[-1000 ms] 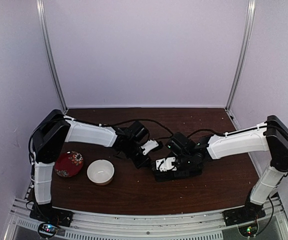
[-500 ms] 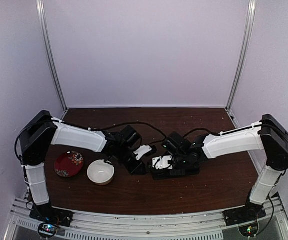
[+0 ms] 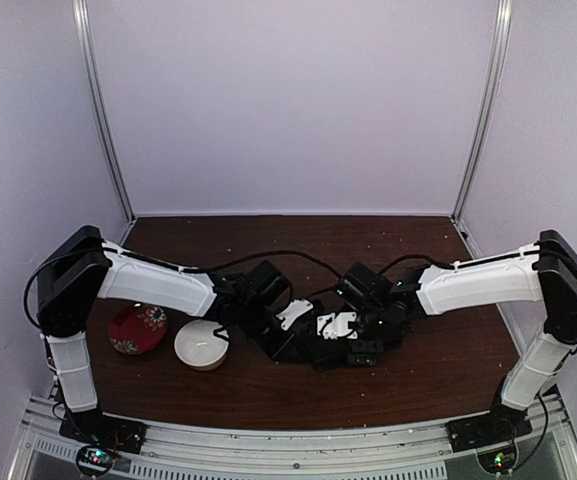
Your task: Sort the hair-cutting tools
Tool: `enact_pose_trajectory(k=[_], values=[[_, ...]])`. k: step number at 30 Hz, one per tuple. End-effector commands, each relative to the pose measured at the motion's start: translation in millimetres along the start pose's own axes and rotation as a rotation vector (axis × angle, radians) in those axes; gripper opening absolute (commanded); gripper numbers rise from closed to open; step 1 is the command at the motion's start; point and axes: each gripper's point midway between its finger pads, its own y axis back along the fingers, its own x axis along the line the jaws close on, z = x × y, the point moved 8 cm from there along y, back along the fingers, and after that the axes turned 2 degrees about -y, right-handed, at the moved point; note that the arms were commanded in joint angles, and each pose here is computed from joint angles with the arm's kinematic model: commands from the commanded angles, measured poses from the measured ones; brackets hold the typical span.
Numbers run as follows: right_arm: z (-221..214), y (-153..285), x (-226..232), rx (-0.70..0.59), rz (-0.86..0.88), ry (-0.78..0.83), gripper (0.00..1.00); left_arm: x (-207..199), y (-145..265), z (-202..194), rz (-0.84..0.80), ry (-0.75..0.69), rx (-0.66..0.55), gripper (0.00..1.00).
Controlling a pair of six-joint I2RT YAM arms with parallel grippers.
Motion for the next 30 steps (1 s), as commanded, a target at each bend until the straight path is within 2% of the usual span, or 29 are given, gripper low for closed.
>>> enact_pose_trajectory(k=[1, 7, 11, 15, 20, 26, 30], values=[[-24, 38, 10, 0.006, 0.095, -0.052, 1.00, -1, 0, -2, 0.041, 0.026, 0.031, 0.00], [-54, 49, -7, 0.020, 0.082, -0.091, 1.00, 15, 11, 2, 0.104, 0.077, 0.040, 0.00], [-80, 36, -28, 0.073, 0.057, -0.155, 1.00, 23, 21, 9, 0.151, 0.078, 0.041, 0.00], [-93, 19, -28, 0.120, 0.060, -0.155, 1.00, 39, 32, 15, 0.231, 0.090, 0.038, 0.00], [-82, 13, -9, 0.091, 0.212, -0.154, 1.00, 56, 45, 24, 0.300, 0.104, 0.026, 0.00], [-69, 19, 14, 0.078, 0.328, -0.113, 1.00, 59, 40, 24, 0.305, 0.107, 0.035, 0.00], [-51, 33, 15, 0.000, 0.455, -0.174, 1.00, 71, 32, 23, 0.362, 0.091, 0.070, 0.00]])
